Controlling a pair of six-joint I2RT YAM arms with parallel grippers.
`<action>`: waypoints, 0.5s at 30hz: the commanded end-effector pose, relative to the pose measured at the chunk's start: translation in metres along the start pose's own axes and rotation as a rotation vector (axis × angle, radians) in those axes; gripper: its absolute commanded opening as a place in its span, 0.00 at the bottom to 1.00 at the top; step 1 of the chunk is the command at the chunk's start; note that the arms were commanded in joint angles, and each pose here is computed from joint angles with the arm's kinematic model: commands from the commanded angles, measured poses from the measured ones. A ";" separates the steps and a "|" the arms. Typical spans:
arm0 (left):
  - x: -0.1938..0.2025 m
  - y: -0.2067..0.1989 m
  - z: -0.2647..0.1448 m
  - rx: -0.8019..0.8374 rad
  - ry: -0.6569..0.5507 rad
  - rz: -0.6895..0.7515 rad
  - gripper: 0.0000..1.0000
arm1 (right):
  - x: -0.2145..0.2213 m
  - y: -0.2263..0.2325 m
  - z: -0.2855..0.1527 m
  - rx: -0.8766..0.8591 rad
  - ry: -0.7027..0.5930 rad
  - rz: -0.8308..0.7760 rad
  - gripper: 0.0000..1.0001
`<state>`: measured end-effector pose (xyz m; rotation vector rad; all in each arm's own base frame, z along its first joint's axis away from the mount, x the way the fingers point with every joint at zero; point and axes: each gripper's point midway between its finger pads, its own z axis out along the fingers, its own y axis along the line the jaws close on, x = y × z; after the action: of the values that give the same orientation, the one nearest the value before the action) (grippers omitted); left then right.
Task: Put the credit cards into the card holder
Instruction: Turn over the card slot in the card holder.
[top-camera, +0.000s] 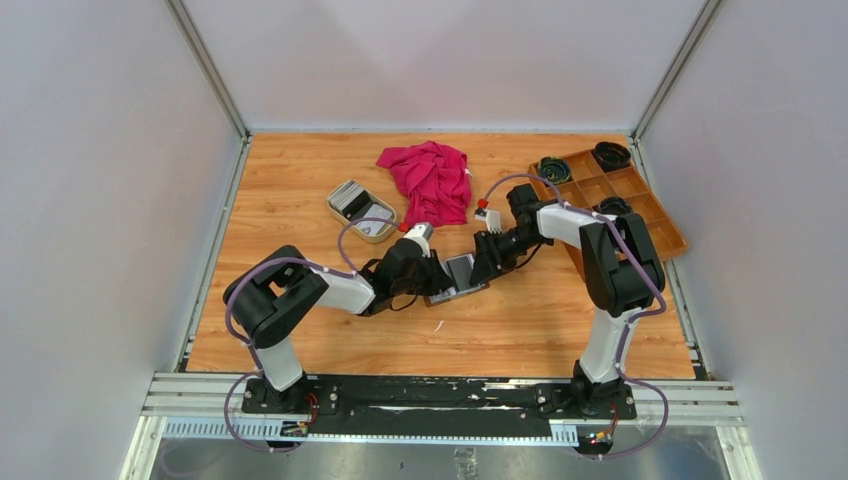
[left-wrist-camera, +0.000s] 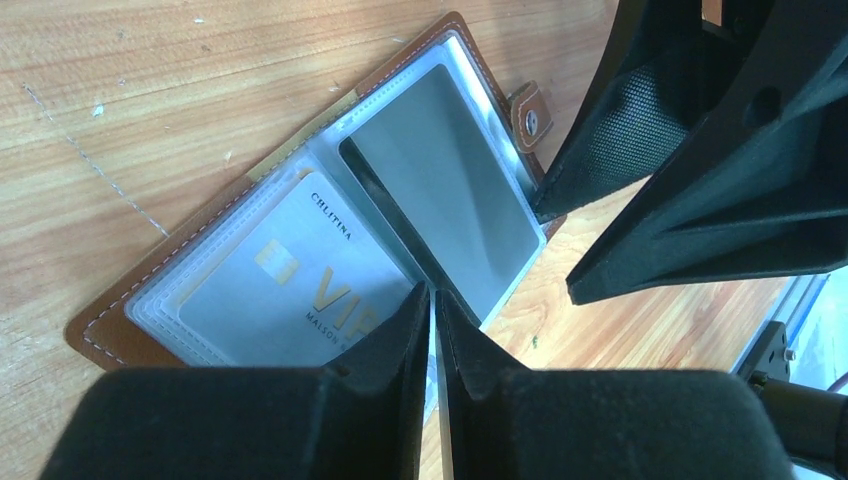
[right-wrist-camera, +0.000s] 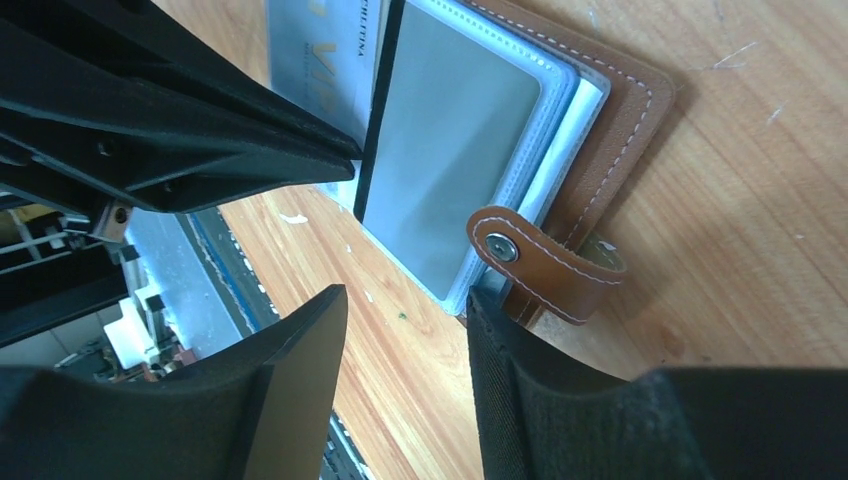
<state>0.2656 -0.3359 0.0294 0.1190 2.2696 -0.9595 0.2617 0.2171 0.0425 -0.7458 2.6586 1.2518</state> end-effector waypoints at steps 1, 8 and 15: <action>0.023 0.030 0.000 -0.091 0.063 0.012 0.12 | 0.003 0.009 -0.001 -0.092 -0.009 0.055 0.50; 0.023 0.030 0.000 -0.088 0.065 0.012 0.12 | 0.000 0.022 -0.003 -0.160 -0.024 0.050 0.47; 0.021 0.028 -0.002 -0.082 0.061 0.009 0.12 | -0.003 0.027 -0.006 -0.169 -0.038 0.029 0.45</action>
<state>0.2658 -0.3358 0.0271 0.1191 2.2723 -0.9579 0.2553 0.2283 0.0598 -0.7217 2.5837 1.4461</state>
